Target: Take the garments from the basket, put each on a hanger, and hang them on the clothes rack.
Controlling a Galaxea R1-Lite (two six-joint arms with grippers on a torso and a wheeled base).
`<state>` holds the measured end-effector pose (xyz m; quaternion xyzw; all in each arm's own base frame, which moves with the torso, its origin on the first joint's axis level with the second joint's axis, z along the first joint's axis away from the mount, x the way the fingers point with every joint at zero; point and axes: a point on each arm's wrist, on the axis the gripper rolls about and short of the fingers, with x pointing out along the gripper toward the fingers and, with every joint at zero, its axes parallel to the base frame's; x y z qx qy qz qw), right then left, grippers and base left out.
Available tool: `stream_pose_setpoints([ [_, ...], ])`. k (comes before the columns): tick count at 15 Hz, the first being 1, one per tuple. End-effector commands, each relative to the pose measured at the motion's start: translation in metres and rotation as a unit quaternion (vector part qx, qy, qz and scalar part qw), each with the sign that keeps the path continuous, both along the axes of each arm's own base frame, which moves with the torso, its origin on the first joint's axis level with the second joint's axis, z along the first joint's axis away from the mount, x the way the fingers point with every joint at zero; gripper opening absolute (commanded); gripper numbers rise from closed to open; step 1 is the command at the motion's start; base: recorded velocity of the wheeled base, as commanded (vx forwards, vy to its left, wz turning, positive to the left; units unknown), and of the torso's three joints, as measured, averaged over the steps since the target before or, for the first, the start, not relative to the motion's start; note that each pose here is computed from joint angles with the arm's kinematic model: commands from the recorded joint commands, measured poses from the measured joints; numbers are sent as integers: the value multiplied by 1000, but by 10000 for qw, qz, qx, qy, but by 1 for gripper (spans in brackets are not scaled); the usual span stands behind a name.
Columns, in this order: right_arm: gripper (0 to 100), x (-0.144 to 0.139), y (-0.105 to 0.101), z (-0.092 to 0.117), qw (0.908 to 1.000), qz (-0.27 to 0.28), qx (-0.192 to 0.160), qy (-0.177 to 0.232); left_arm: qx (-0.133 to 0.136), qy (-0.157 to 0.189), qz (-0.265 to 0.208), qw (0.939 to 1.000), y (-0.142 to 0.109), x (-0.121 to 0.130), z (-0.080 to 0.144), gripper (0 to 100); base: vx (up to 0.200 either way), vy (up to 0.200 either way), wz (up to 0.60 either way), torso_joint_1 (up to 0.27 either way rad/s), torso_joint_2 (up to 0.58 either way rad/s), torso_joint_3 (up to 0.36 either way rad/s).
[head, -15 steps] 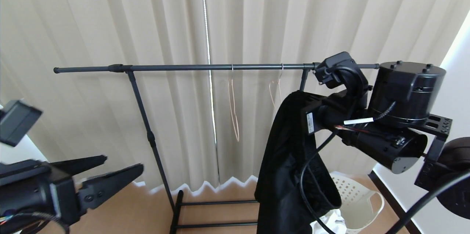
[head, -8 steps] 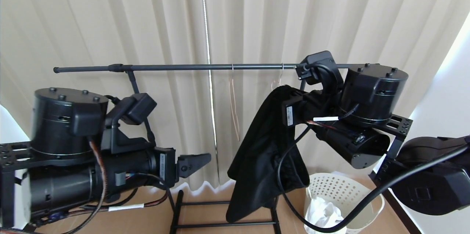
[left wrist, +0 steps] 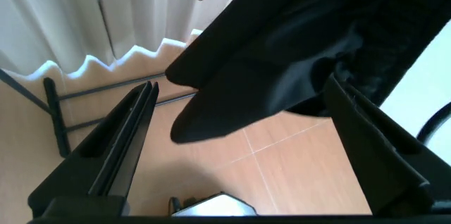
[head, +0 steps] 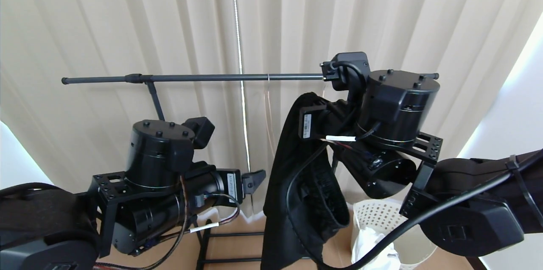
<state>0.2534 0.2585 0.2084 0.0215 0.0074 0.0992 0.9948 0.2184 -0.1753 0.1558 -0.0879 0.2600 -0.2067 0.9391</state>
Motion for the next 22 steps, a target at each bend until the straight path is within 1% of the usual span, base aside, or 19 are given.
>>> stream_pose_setpoints([
  [1,0,3,8,-6,10000,32,-6,40,72,94,-31,9999,-6,1,-8,100,0,0,0,0,0,0],
  [2,0,-1,13,-6,9998,98,123,73,21,96,126,9999,-12,6,-16,100,0,0,0,0,0,0],
  [5,0,-8,21,-8,9997,135,205,96,-24,-40,197,9998,-23,4,-20,100,0,0,0,0,0,0],
  [8,0,-6,27,-11,9996,134,216,116,-284,-244,96,9993,-30,-1,-18,100,0,0,0,0,0,0],
  [9,0,-6,28,-12,9996,134,219,129,-312,-270,65,9991,-31,-2,-18,100,0,0,0,0,0,0],
  [10,0,-10,36,-12,9991,240,326,138,-361,-318,-13,9988,-34,-6,-19,100,0,0,0,0,0,0],
  [14,0,-12,46,-19,9992,199,297,175,-459,-414,-52,9981,-36,-8,-17,100,0,0,0,0,0,0],
  [18,0,-14,49,-20,9992,215,304,177,-444,-408,-38,9982,-37,-7,-18,100,0,0,0,0,0,0],
  [20,0,-19,51,-18,9990,277,321,165,-293,-411,191,9985,-42,-1,-25,100,0,0,0,0,0,0],
  [22,0,-18,49,-15,9992,132,338,136,-109,-450,490,9977,-47,7,-33,100,0,0,0,0,0,0],
])
